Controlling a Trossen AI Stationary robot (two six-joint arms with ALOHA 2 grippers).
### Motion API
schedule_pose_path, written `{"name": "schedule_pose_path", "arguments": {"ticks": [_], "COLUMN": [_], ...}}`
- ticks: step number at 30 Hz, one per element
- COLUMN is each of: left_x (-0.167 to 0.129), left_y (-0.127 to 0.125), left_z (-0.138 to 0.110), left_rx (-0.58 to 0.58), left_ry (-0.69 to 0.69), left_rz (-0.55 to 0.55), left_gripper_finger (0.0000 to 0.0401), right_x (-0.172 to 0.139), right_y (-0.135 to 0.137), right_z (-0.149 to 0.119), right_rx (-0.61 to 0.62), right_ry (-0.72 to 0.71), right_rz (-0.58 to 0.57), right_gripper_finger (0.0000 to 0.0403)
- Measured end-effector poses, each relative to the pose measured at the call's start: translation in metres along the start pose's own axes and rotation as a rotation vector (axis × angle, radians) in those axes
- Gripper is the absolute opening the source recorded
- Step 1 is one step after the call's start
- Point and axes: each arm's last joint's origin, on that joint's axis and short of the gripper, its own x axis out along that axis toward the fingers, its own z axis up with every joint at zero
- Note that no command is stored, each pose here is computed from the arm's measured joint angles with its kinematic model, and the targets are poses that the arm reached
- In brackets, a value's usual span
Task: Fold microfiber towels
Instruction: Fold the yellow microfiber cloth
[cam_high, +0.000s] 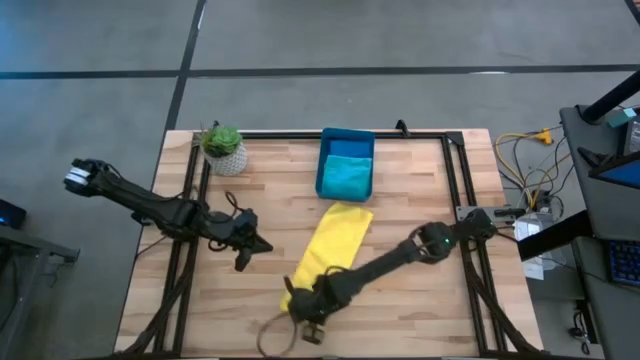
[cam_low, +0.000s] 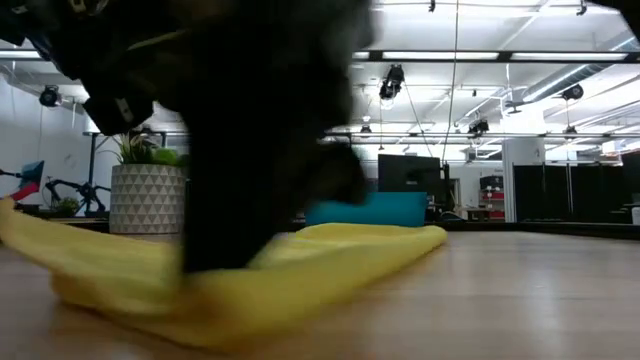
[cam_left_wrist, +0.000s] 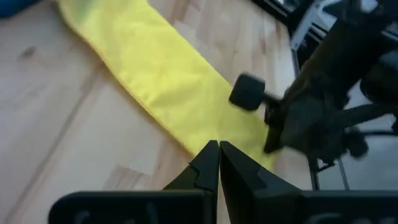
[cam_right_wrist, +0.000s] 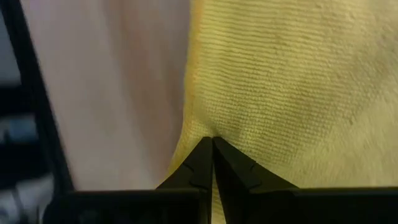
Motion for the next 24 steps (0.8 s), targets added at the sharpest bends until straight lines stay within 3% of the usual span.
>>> {"name": "schedule_pose_path", "arguments": {"ticks": [4,7,15,19,24], "left_x": [0.012,0.020,0.038,0.052,0.074], "left_y": [-0.004,-0.008,-0.013,-0.019,-0.039], "left_z": [-0.001,-0.001,-0.003,-0.011,-0.030], "left_rx": [0.042,0.070,0.115,0.307,0.698], "left_ry": [0.023,0.031,0.046,0.118,0.174], "left_rz": [-0.055,-0.102,-0.180,-0.273,-0.325], "left_gripper_finger": [0.0000,0.0000,0.0000,0.0000,0.0000], "right_x": [-0.008,-0.017,-0.102,-0.118,-0.112], "right_y": [0.014,0.024,0.068,0.086,0.091], "right_z": [-0.029,-0.044,-0.086,-0.114,-0.125], "right_rx": [-0.029,-0.039,-0.057,-0.116,-0.196], "right_ry": [0.119,0.131,-0.109,-0.226,-0.206], "right_rz": [-0.075,-0.125,-0.210,-0.192,-0.168], "right_gripper_finger": [0.0011,0.0011,0.0011,0.0011,0.0012]}}
